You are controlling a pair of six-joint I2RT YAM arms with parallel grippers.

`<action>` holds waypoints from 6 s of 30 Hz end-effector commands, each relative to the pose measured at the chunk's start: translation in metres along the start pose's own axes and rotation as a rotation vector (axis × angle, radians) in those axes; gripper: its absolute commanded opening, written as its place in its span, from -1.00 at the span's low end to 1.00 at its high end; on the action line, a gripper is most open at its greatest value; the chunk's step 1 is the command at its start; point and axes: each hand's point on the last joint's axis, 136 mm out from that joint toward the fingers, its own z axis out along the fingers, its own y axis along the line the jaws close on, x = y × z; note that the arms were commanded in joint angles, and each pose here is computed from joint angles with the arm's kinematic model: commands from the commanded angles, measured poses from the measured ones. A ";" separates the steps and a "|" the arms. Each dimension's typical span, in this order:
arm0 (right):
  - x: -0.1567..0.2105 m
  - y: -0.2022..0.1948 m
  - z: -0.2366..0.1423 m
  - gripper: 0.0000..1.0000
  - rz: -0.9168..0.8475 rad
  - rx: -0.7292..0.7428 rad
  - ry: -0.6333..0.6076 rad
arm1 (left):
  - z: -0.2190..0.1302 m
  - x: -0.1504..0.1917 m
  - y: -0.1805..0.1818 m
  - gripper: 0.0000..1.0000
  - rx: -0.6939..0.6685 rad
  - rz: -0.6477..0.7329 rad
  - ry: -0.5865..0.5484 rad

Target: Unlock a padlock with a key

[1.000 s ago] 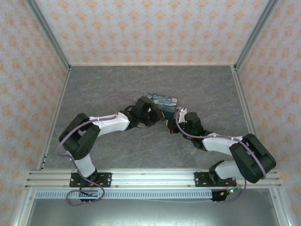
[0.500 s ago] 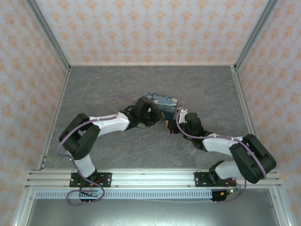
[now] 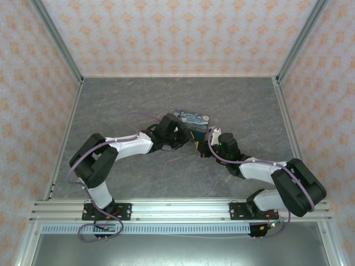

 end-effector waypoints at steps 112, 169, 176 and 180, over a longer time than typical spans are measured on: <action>0.011 0.003 0.040 -1.00 0.599 -0.050 0.059 | 0.020 -0.010 0.030 -0.08 0.084 -0.162 -0.061; -0.038 0.018 -0.099 0.91 -0.233 0.133 -0.217 | 0.004 0.018 0.007 -1.00 -0.062 -0.344 0.067; -0.015 0.040 -0.092 0.99 -0.677 0.152 -0.196 | 0.000 0.023 0.009 -1.00 -0.110 -0.372 0.095; -0.002 0.048 -0.085 0.99 -0.927 0.171 -0.156 | -0.003 0.024 0.013 -1.00 -0.129 -0.380 0.095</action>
